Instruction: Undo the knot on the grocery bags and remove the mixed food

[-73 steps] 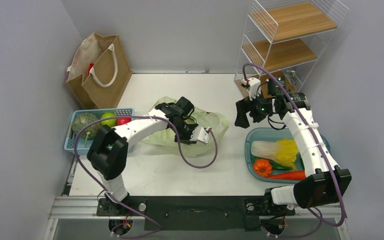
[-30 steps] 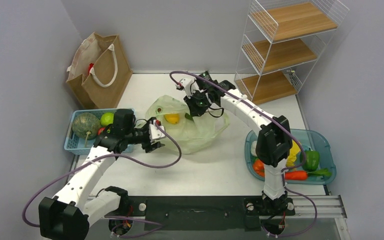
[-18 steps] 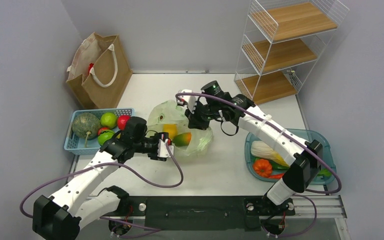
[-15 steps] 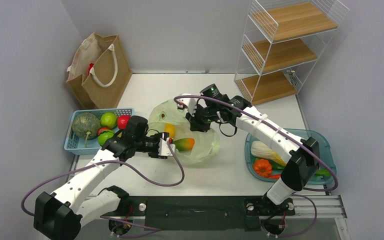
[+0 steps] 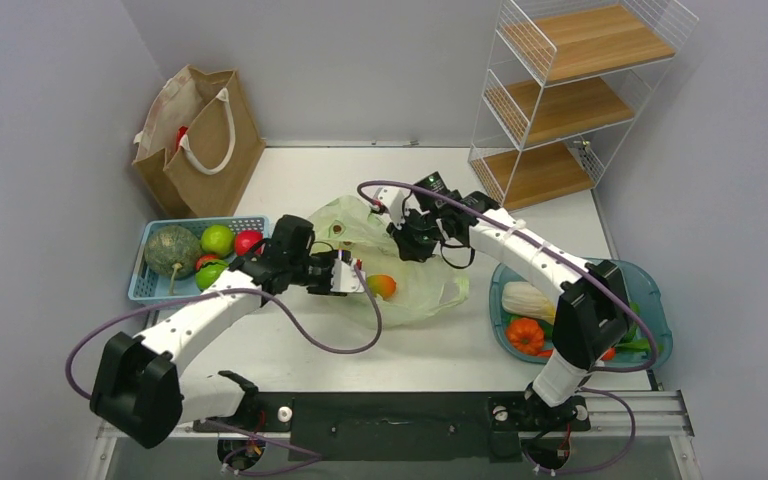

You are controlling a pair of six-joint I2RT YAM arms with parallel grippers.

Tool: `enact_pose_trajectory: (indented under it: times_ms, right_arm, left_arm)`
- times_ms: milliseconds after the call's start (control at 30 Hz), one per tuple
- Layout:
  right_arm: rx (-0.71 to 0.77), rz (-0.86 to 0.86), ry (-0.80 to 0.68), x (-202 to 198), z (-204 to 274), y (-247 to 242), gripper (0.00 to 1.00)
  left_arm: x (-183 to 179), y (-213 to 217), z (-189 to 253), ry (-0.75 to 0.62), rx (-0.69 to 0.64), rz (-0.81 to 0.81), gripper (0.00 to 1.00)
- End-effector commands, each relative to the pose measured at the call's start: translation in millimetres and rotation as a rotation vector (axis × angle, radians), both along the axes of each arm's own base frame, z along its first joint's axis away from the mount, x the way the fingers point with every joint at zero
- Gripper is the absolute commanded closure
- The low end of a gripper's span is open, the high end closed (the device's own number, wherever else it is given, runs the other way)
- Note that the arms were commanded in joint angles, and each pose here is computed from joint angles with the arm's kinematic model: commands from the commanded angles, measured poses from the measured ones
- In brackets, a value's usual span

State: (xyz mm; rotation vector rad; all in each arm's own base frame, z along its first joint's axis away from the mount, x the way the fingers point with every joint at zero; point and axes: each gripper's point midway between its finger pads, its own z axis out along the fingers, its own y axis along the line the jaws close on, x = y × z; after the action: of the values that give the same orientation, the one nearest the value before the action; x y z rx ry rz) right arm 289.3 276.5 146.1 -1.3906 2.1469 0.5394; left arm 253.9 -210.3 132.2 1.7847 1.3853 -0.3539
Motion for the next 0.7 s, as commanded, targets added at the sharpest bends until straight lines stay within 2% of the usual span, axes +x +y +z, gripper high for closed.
enact_pose_trajectory:
  times_ms: [0, 133, 300, 367, 467, 533, 667]
  right_arm:
    - [0.073, -0.043, -0.012, 18.9, 14.2, 20.4, 1.00]
    - [0.120, -0.072, 0.037, 20.2, 14.0, 32.3, 1.00]
    - [0.150, -0.099, 0.102, 17.0, 7.2, 39.2, 1.00]
    - [0.152, -0.103, 0.124, 15.8, 2.8, 39.2, 1.00]
    - [0.149, -0.102, 0.144, 13.4, -3.0, 38.1, 1.00]
    - [0.139, -0.107, 0.152, 12.1, -7.6, 35.0, 1.00]
    - [0.117, -0.121, 0.172, 7.6, -18.1, 25.5, 1.00]
  left_arm:
    - [46.8, -10.9, 25.9, -0.109, 0.024, 0.045, 0.61]
    - [57.7, -18.7, 17.2, -0.057, 0.031, 0.090, 0.60]
    - [60.6, -8.6, -16.1, 0.011, 0.092, 0.136, 0.64]
    - [55.9, -6.6, -20.8, 0.023, 0.087, 0.114, 0.60]
    - [32.0, -18.5, -22.0, 0.083, 0.051, -0.006, 0.44]
    - [22.6, -32.2, -22.6, 0.103, 0.040, -0.048, 0.38]
    - [13.5, -61.5, -21.7, 0.147, -0.002, -0.046, 0.33]
